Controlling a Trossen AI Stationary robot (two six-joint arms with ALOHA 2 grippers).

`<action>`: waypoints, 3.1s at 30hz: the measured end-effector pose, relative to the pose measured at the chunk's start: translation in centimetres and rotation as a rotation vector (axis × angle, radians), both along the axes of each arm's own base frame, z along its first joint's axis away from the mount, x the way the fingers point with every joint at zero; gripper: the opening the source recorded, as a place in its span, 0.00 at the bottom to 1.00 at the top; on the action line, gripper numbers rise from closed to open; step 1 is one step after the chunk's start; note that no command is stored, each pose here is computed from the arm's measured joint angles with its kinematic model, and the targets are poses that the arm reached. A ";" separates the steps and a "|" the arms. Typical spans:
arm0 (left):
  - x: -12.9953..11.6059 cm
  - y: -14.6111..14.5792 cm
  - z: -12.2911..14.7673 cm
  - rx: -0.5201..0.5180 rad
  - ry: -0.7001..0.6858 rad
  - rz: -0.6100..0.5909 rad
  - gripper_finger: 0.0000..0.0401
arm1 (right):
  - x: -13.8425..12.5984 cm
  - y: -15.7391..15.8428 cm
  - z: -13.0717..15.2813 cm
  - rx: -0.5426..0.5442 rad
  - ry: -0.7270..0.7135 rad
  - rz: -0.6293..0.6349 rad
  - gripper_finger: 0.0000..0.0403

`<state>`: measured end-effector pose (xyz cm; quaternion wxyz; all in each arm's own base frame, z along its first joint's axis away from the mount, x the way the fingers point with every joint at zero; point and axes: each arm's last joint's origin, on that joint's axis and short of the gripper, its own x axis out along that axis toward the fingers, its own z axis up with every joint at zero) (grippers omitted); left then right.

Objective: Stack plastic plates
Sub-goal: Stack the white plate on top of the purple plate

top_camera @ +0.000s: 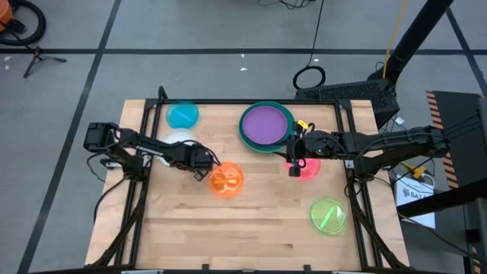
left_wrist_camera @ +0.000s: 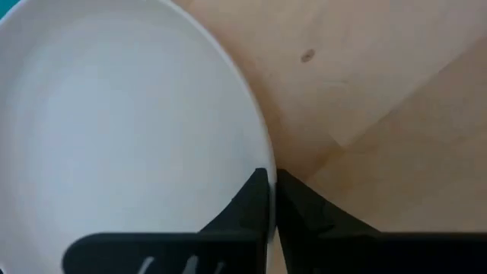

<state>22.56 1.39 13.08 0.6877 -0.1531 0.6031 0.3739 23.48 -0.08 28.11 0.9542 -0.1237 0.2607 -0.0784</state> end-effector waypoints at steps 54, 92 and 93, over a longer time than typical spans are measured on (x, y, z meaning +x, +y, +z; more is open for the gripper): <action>11.8 2.8 13.5 0.253 -0.460 -0.582 0.04 | -2.0 0.0 -0.2 0.100 0.090 -0.061 0.27; 20.5 7.8 9.8 0.187 -0.480 -0.813 0.04 | -7.0 -0.1 -1.1 0.130 -0.024 -0.066 0.27; 20.5 7.9 9.5 0.180 -0.471 -0.811 0.04 | -7.0 -0.1 -1.1 0.130 -0.026 -0.066 0.27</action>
